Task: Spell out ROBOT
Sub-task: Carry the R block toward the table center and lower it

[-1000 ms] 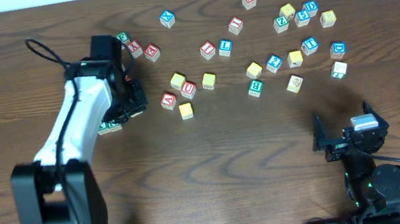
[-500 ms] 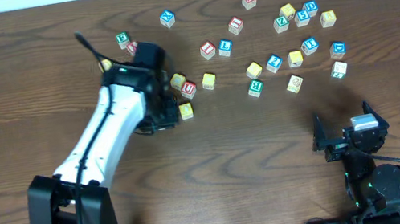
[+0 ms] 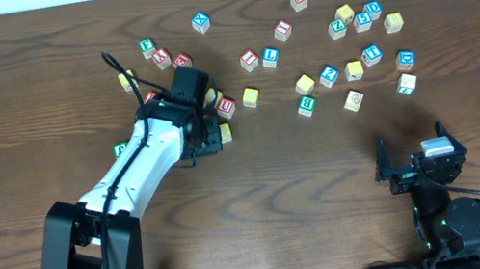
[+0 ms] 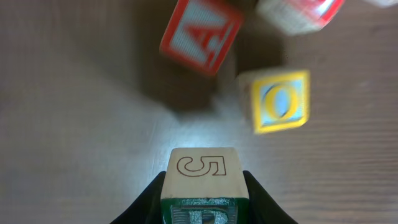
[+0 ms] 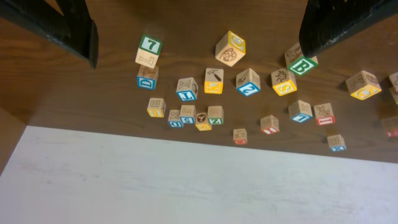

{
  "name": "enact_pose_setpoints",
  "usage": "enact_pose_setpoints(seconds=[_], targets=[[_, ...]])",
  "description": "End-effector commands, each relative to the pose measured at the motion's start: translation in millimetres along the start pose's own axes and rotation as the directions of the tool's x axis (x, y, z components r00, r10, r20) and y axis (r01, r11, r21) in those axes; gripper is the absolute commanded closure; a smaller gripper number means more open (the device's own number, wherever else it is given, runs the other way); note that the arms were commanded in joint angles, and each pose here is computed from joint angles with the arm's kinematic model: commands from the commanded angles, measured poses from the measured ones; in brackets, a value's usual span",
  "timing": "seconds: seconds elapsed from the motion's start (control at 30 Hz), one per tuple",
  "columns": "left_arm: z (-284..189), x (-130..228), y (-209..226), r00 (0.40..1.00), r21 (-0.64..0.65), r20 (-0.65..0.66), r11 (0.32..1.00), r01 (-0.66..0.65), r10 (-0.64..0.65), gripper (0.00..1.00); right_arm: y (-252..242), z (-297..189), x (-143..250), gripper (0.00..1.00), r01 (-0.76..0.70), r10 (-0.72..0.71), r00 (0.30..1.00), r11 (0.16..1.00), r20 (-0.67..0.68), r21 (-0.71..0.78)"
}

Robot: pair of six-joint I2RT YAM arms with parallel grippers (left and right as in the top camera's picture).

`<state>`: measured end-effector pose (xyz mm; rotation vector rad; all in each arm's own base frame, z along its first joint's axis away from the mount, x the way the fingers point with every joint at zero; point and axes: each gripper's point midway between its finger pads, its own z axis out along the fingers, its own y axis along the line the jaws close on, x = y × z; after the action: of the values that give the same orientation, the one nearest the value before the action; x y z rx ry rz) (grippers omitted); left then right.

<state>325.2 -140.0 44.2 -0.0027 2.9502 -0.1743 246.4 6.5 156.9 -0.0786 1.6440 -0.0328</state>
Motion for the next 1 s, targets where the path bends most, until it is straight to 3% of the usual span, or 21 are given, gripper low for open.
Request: enact_pose_setpoints(seconds=[0.0, 0.27, 0.97], targets=[[0.0, 12.9, 8.0, 0.997, -0.04, -0.034, 0.997, 0.061, -0.063, 0.81, -3.0, -0.2, 0.9, 0.01, -0.01, 0.01, 1.0, 1.0, -0.002, 0.015], [-0.5, 34.3, 6.1, 0.994, -0.068, -0.105, 0.997, 0.028, -0.035, 0.81, -3.0, -0.2, 0.9, 0.01, -0.009, 0.009, 1.0, 1.0, -0.002, 0.015], [21.5, 45.7, 2.5, 0.997, -0.051, -0.082, 0.999, 0.002, -0.006, 0.81, -3.0, -0.2, 0.9, 0.01, -0.009, 0.009, 1.0, 1.0, -0.002, 0.015]])
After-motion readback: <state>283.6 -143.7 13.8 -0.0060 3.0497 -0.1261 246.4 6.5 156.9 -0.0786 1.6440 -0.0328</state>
